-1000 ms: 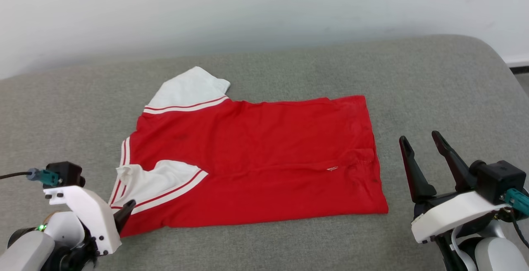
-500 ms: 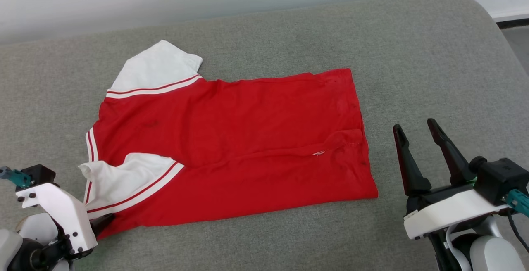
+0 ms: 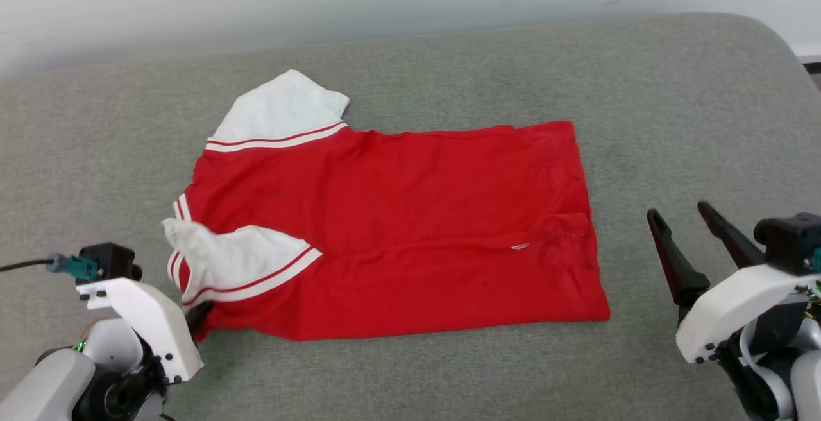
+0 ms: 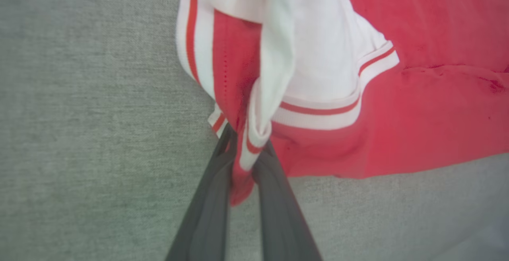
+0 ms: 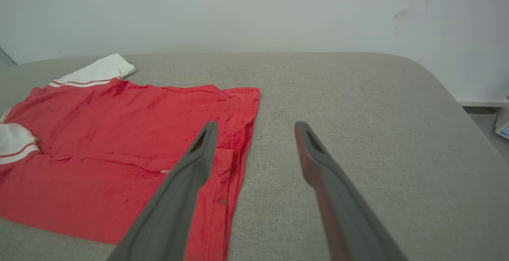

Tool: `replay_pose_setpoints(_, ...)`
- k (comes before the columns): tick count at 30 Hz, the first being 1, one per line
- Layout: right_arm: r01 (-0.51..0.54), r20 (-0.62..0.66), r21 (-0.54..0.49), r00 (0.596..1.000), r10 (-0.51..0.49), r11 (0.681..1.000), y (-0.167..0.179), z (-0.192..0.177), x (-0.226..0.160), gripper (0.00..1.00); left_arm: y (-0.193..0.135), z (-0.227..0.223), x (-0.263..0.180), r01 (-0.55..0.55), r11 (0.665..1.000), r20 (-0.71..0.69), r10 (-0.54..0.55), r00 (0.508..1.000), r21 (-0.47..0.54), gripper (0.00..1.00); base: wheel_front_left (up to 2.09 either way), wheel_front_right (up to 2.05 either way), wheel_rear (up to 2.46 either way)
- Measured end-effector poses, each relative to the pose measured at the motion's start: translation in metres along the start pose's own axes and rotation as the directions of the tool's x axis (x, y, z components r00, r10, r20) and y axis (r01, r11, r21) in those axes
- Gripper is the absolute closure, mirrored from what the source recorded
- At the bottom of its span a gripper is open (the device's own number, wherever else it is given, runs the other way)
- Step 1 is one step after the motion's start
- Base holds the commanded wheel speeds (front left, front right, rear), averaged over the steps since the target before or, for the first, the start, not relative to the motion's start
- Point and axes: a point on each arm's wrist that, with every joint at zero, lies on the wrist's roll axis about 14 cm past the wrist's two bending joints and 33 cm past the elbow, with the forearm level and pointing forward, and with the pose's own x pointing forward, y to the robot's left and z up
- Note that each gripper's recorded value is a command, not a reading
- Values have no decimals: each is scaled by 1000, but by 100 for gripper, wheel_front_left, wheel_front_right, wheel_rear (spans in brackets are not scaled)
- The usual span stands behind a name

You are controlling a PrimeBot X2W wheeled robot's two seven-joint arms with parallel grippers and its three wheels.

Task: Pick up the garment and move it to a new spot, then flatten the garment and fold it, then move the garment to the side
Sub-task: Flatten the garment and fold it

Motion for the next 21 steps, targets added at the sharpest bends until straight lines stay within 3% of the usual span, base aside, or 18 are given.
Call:
replay_pose_setpoints(3,-9,-216,26,976,14,1000,-6,-31,5,0,-5,15,-7,6,1000,68,-8,998,28,100,0,0,0)
replay_pose_setpoints(8,-30,-482,56,875,54,998,-5,-69,10,0,-17,36,-14,26,996,155,-38,987,80,100,0,0,0)
replay_pose_setpoints(17,-95,-673,148,720,171,984,38,-125,28,0,-22,48,-12,25,994,208,-46,977,105,100,0,0,0)
replay_pose_setpoints(20,-101,-701,168,687,191,981,46,-136,33,0,-18,43,-11,17,995,200,-36,979,97,100,0,0,0)
replay_pose_setpoints(21,-104,-705,174,681,198,979,48,-138,34,52,-17,41,-10,14,996,196,-33,980,94,100,0,0,0)
